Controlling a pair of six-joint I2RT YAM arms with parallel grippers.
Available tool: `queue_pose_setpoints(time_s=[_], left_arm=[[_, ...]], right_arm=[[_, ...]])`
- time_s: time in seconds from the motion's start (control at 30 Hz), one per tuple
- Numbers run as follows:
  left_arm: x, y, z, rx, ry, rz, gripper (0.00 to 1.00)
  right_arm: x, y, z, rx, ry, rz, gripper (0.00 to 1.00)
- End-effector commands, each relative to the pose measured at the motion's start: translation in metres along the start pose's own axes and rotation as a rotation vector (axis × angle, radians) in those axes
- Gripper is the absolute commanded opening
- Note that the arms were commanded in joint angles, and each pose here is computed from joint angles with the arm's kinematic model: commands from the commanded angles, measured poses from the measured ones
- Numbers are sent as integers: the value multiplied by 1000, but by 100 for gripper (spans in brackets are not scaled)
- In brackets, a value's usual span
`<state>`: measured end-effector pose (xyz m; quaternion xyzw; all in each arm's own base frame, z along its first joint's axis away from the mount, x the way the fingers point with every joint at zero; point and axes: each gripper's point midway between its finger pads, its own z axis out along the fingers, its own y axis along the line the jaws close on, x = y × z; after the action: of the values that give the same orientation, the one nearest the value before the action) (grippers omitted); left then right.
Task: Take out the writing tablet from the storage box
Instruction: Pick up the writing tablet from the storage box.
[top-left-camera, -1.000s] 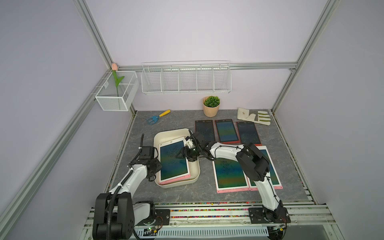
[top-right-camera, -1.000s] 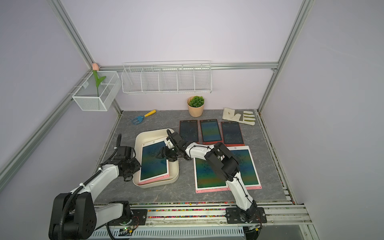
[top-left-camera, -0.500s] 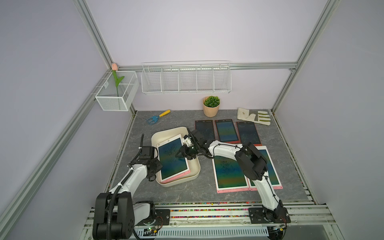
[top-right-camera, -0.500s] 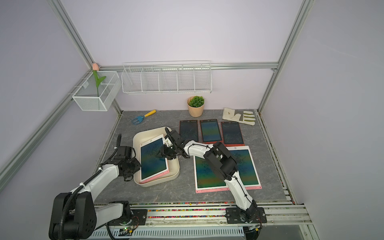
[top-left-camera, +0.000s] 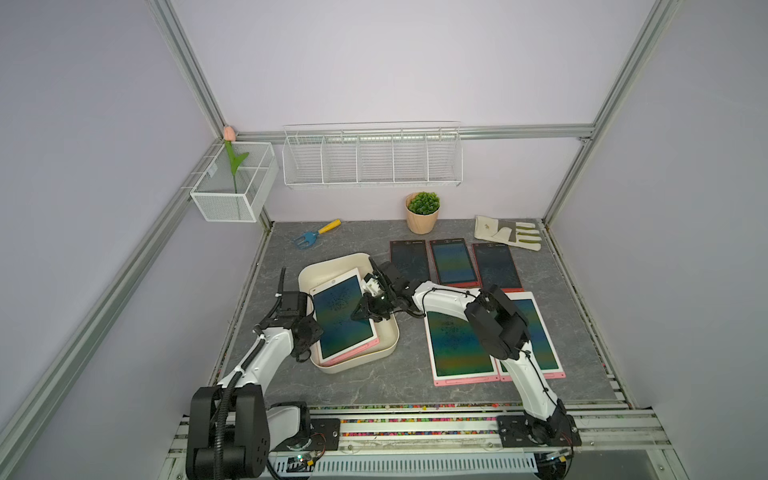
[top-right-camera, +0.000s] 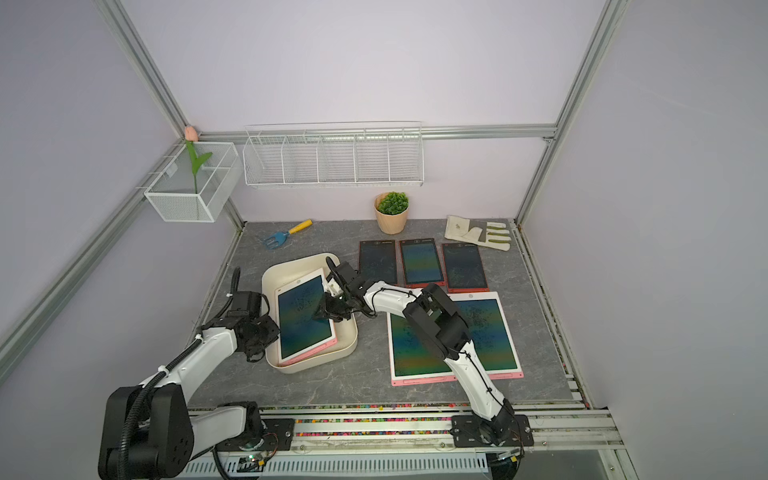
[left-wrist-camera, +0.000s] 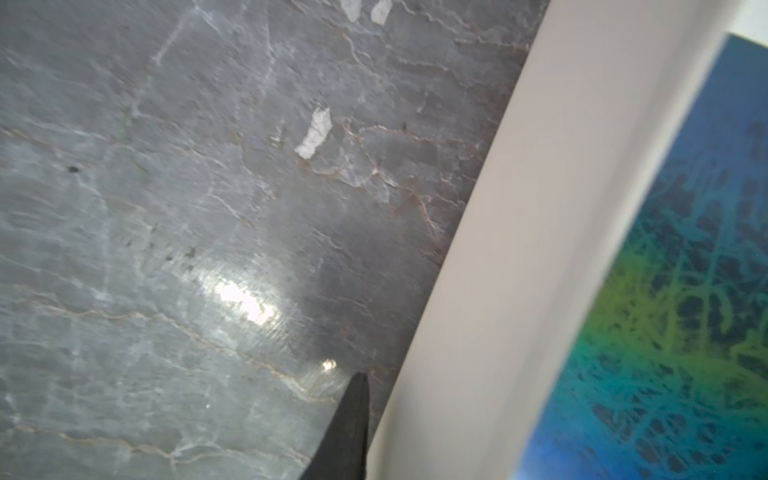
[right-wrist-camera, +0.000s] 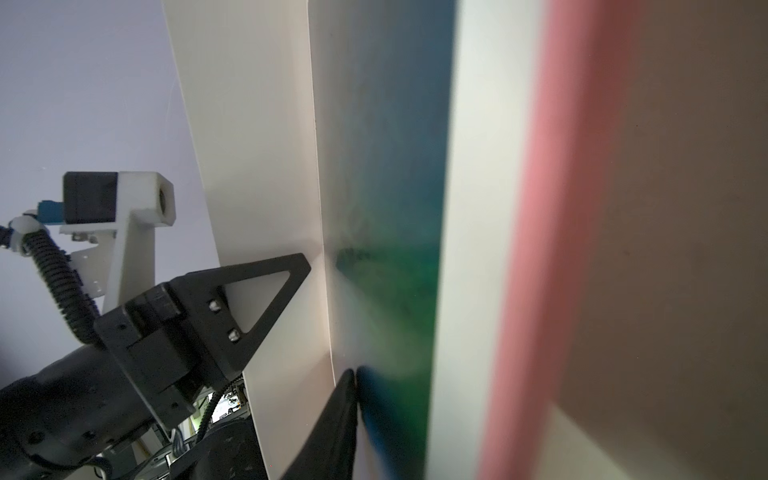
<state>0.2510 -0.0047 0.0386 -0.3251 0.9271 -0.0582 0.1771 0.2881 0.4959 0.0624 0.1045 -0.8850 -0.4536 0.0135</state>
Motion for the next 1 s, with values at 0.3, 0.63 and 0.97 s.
queue_pose_setpoints(time_s=[0.3, 0.63, 0.97], left_arm=[[-26, 3, -27, -14, -98, -60, 26], [-30, 8, -31, -28, -125, -69, 26], [-38, 11, -26, -60, -125, -77, 27]], right_arm=[[-8, 6, -14, 30, -6, -39, 19], [-15, 25, -34, 0, -54, -82, 13], [-27, 60, -100, -44, -168, -151, 11]])
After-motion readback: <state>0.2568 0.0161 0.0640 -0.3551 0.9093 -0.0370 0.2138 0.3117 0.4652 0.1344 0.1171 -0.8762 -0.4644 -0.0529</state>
